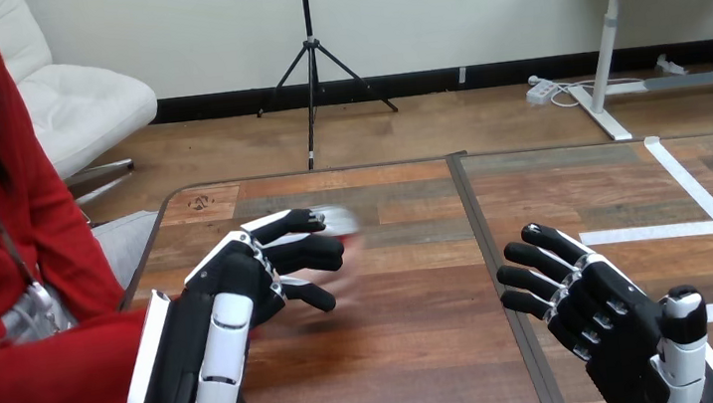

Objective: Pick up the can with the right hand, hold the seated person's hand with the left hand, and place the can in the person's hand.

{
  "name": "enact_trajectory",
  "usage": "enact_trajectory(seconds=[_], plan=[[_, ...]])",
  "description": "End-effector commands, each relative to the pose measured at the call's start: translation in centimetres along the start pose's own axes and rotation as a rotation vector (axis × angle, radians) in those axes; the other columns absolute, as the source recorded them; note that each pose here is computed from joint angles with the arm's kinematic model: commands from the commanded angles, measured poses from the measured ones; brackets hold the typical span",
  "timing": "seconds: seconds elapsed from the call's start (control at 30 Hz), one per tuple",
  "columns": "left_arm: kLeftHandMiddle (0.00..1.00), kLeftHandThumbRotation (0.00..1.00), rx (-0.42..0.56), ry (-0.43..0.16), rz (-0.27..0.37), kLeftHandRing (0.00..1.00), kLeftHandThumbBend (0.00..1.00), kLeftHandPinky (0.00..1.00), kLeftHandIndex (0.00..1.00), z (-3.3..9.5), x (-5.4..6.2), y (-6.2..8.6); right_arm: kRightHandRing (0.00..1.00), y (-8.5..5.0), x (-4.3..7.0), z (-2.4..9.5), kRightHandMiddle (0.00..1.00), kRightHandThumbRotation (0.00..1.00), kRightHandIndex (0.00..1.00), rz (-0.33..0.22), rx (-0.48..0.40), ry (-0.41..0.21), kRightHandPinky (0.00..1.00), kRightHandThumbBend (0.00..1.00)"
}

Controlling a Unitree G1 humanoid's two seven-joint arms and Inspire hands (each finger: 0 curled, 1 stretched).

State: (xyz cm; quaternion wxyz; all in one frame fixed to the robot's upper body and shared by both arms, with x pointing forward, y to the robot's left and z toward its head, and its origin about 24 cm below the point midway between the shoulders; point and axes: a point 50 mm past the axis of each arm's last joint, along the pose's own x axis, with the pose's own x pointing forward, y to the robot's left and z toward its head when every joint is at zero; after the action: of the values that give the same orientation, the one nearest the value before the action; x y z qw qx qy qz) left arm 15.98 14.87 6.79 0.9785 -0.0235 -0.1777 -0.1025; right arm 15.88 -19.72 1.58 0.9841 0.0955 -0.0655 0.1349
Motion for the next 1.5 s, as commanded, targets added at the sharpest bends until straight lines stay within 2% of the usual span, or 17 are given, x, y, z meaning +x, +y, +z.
enact_trajectory(seconds=[0.0,0.9,1.47], plan=[[0.64,1.0,-0.042,-0.074,0.011,0.64,0.45,0.5,0.68,0.51,1.24,-0.31,0.83,-0.28,0.81,0.92,0.85,1.0,0.85,0.01,-0.003,-0.068,0.82,1.0],[0.69,1.0,0.011,-0.018,-0.046,0.71,0.49,0.56,0.71,0.4,1.45,-0.11,0.82,-0.35,1.05,1.14,0.84,1.0,0.84,0.018,-0.055,-0.058,0.8,1.0],[0.69,1.0,0.02,-0.029,-0.054,0.71,0.44,0.56,0.72,0.45,1.77,-0.16,0.8,-0.48,0.9,1.16,0.83,1.0,0.83,0.011,-0.061,-0.057,0.8,1.0]])
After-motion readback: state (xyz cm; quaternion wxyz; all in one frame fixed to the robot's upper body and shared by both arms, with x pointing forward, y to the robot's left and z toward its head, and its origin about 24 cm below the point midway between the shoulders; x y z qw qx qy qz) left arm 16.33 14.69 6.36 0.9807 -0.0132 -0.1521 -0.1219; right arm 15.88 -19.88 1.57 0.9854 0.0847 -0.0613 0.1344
